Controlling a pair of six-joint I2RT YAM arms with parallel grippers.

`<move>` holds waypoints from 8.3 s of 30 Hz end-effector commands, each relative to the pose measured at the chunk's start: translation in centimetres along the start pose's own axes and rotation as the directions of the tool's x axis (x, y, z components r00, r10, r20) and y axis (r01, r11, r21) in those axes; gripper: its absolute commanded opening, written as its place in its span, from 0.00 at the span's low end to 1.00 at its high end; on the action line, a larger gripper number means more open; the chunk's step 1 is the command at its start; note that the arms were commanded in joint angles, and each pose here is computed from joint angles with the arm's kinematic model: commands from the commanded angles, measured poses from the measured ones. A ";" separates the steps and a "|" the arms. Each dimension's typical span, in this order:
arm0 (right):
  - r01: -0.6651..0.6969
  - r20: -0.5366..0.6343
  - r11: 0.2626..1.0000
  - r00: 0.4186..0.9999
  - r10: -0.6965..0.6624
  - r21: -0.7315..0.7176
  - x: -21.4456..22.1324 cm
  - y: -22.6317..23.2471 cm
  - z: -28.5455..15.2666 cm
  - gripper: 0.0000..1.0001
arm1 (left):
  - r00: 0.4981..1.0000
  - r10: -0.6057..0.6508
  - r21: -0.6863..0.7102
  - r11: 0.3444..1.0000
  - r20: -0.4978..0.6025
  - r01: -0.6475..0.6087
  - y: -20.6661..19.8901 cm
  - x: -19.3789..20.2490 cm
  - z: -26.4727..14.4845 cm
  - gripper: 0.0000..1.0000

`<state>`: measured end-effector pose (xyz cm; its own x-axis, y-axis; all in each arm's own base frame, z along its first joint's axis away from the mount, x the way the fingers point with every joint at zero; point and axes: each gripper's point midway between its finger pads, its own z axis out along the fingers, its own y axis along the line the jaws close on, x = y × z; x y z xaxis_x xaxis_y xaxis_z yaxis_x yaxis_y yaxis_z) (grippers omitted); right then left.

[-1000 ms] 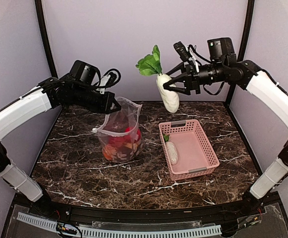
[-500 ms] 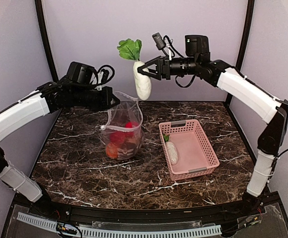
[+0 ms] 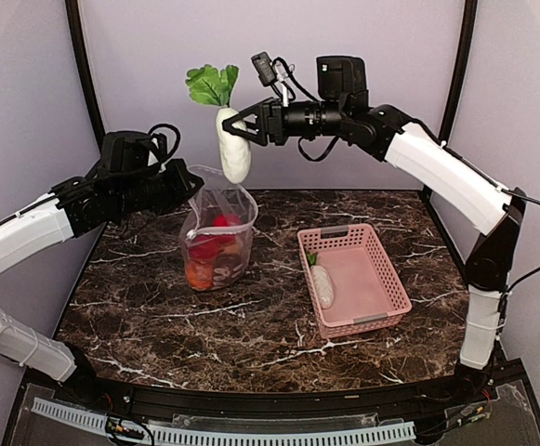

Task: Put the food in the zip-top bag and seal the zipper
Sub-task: Place the fake vegetable in the zipper food storage bag, then pass from the left arm to the right, then pass from the right arm to the left, then pick up the fake vegetable from the bin, then place the fake vegetable in the zipper food storage bag.

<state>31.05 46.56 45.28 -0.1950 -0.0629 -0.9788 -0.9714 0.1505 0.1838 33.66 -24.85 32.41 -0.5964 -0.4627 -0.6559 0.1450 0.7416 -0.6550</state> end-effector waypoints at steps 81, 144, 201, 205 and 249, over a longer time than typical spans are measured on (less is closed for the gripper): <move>0.692 -0.440 0.626 0.465 -0.768 -0.361 17.6 9.3 1.8 0.00 | 0.813 0.419 0.052 0.898 -0.403 -0.437 1.1 5.3 -3.3 0.30; -0.484 -0.489 0.745 0.562 0.667 0.459 34.7 -12.1 -15.5 0.57 | 0.879 0.389 0.103 0.921 -0.277 -0.375 0.0 4.3 -4.3 0.01; -0.040 -0.100 0.989 0.994 0.055 0.146 5.5 -6.4 -14.4 0.30 | 0.857 0.395 0.086 0.917 -0.331 -0.390 -0.9 4.2 -0.9 0.01; 0.003 -0.024 1.000 1.000 -0.002 0.026 1.6 -2.8 -12.3 0.30 | 0.859 0.382 0.074 0.922 -0.340 -0.381 -0.9 4.2 -1.0 0.01; 0.014 -0.126 0.993 0.992 0.001 0.118 8.3 -1.3 4.0 0.56 | 0.984 0.143 0.101 0.986 -0.102 -0.133 -1.4 1.9 -1.7 0.01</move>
<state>31.43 48.77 36.62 -0.2500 -0.1561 -0.9556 -0.9528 0.2152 0.2141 31.39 -26.96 30.81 -0.7017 -0.2336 -0.6731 0.2946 0.7651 -0.5726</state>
